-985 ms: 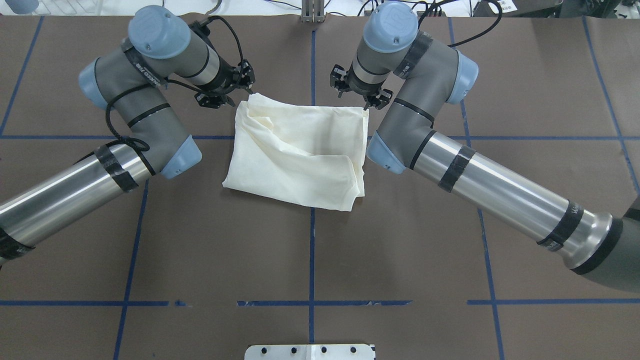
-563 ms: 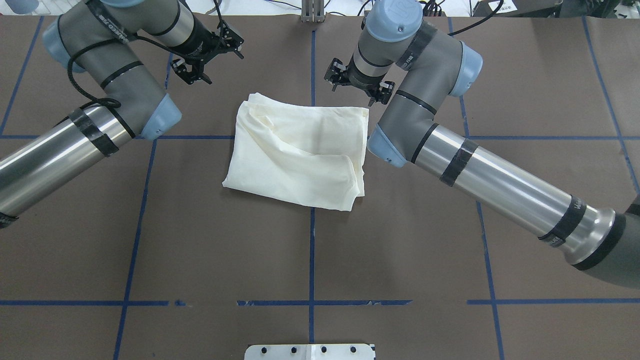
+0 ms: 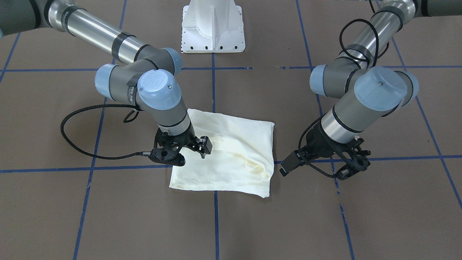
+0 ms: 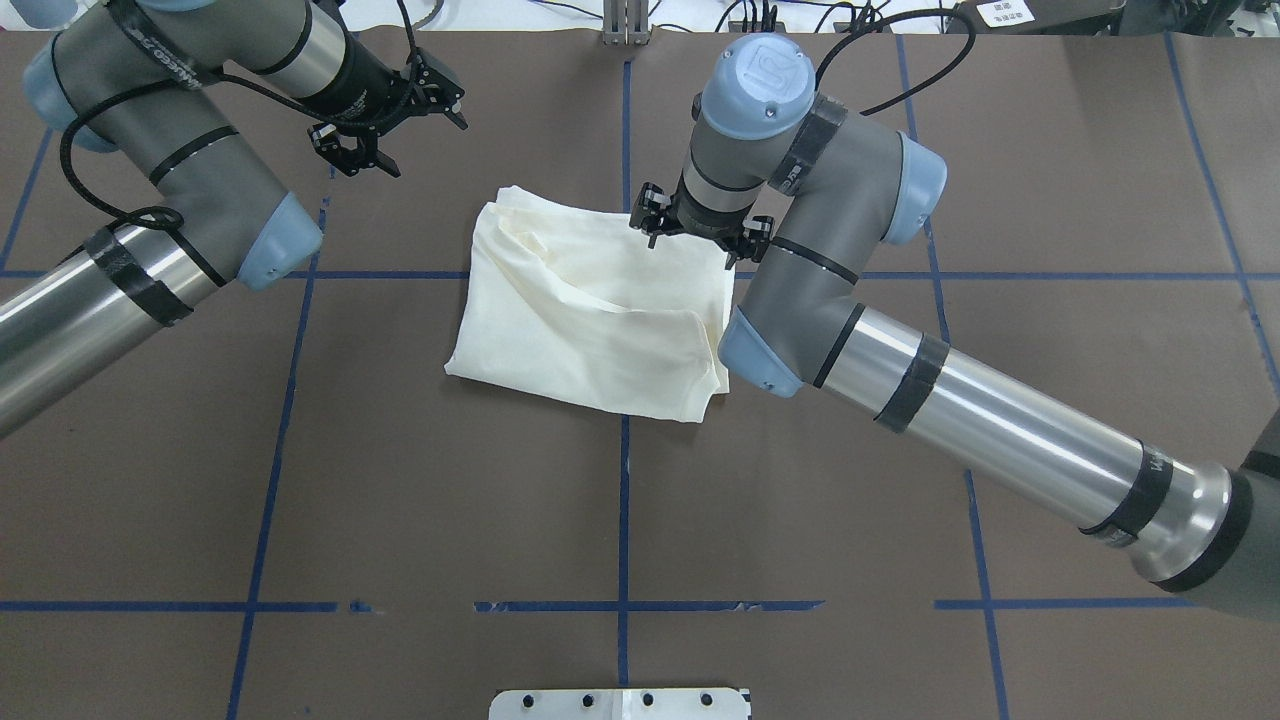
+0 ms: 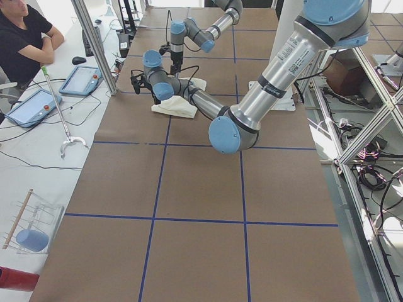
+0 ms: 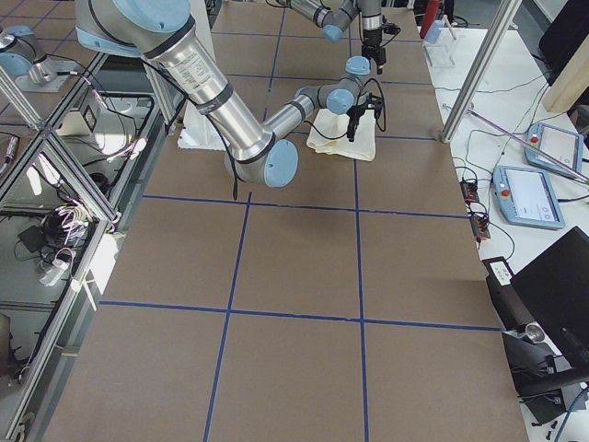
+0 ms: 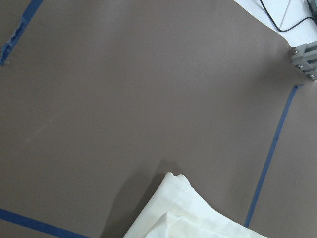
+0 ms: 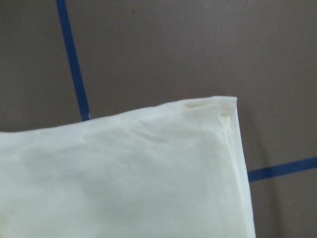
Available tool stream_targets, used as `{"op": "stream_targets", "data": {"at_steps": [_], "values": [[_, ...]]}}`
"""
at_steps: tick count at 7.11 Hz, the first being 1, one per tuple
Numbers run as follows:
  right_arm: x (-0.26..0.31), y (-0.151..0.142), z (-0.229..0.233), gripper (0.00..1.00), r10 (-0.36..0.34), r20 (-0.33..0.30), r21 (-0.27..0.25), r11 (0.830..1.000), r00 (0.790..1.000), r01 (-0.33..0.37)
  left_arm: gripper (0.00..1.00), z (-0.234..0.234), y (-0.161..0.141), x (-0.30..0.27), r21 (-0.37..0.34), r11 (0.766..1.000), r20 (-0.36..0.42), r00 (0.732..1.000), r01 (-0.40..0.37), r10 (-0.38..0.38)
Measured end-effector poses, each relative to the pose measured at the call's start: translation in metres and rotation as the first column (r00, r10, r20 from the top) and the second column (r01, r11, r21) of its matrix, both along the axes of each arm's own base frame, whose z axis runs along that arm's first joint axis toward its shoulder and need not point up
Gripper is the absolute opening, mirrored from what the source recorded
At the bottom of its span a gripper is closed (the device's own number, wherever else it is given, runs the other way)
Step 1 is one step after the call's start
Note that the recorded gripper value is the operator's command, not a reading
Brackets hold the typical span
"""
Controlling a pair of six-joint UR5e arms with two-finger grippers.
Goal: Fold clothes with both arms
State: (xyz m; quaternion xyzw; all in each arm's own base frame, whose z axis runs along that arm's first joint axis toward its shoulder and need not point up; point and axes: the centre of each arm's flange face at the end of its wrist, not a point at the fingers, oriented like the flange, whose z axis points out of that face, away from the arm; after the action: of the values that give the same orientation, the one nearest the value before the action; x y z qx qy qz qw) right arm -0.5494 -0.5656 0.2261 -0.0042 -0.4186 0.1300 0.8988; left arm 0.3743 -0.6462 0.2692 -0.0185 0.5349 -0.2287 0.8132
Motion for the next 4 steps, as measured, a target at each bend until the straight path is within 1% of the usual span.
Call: {"op": "stream_targets", "data": {"at_steps": [1,2,3,4], "values": [[-0.016,0.016,0.003,0.87,-0.024,-0.005,-0.005,1.0,1.0,0.024,1.0,0.001,0.001,-0.001,0.0,1.0,0.0,1.0,-0.001,0.001],[-0.025,0.025,0.005,0.62,-0.036,-0.004,-0.008,0.999,0.999,0.036,1.0,0.002,0.001,-0.001,0.0,1.0,0.0,1.0,-0.001,0.001],[-0.028,0.028,0.005,0.43,-0.042,-0.003,-0.01,0.999,0.999,0.041,1.0,0.002,0.001,-0.001,0.001,1.0,0.0,1.0,-0.001,0.001],[-0.03,0.03,0.005,0.42,-0.045,-0.003,-0.009,0.999,0.999,0.045,1.0,0.002,0.001,-0.001,0.002,1.0,-0.001,1.0,-0.001,0.001]]}}
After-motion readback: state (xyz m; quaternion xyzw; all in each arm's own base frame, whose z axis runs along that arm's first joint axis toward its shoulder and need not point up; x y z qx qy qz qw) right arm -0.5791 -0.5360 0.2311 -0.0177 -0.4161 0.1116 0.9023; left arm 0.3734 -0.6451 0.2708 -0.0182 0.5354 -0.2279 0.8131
